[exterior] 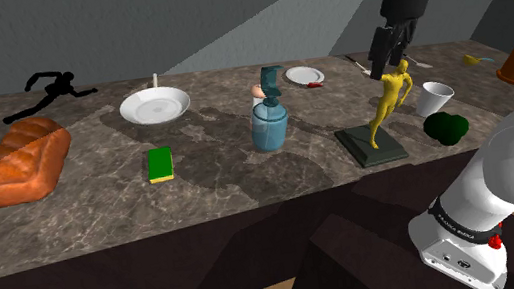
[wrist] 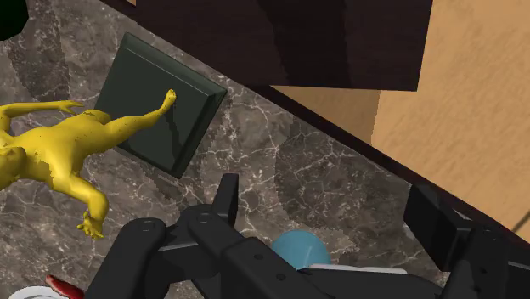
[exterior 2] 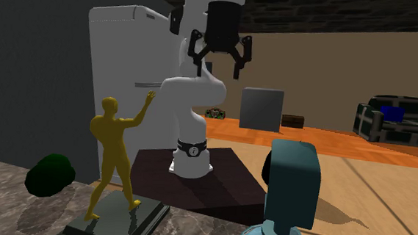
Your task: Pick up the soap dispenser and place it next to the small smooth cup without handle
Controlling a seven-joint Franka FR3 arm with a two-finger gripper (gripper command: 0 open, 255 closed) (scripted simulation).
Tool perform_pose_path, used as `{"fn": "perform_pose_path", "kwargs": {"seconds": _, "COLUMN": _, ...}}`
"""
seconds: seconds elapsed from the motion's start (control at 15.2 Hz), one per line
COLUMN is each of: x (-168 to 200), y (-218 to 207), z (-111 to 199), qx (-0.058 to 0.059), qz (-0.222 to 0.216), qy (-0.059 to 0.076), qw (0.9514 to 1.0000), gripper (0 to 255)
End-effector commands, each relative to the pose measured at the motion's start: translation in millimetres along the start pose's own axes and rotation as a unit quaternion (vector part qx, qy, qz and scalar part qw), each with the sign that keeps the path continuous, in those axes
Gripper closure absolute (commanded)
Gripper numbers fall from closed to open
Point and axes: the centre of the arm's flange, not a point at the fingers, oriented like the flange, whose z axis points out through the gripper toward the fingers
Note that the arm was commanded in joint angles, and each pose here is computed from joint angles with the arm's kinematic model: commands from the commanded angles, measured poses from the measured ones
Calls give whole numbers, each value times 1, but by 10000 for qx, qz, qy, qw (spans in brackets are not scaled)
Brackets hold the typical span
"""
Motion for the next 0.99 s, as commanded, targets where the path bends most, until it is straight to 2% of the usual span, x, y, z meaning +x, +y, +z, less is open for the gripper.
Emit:
{"fn": "perform_pose_path", "kwargs": {"seconds": 0.0, "x": 0, "y": 0, "z": 0, "qx": 0, "qz": 0, "qy": 0, "qw": 10000, "gripper": 0}}
{"fn": "perform_pose_path", "kwargs": {"seconds": 0.2, "x": 24, "y": -16, "z": 19, "qx": -20, "qz": 302, "qy": 261, "qw": 9992, "gripper": 0}}
{"fn": "perform_pose_path", "kwargs": {"seconds": 0.46, "x": 58, "y": -34, "z": 42, "qx": -47, "qz": 704, "qy": 609, "qw": 9956, "gripper": 0}}
{"fn": "perform_pose_path", "kwargs": {"seconds": 0.66, "x": 86, "y": -45, "z": 57, "qx": -67, "qz": 1004, "qy": 869, "qw": 9911, "gripper": 0}}
{"fn": "perform_pose_path", "kwargs": {"seconds": 0.92, "x": 125, "y": -58, "z": 76, "qx": -93, "qz": 1402, "qy": 1213, "qw": 9826, "gripper": 0}}
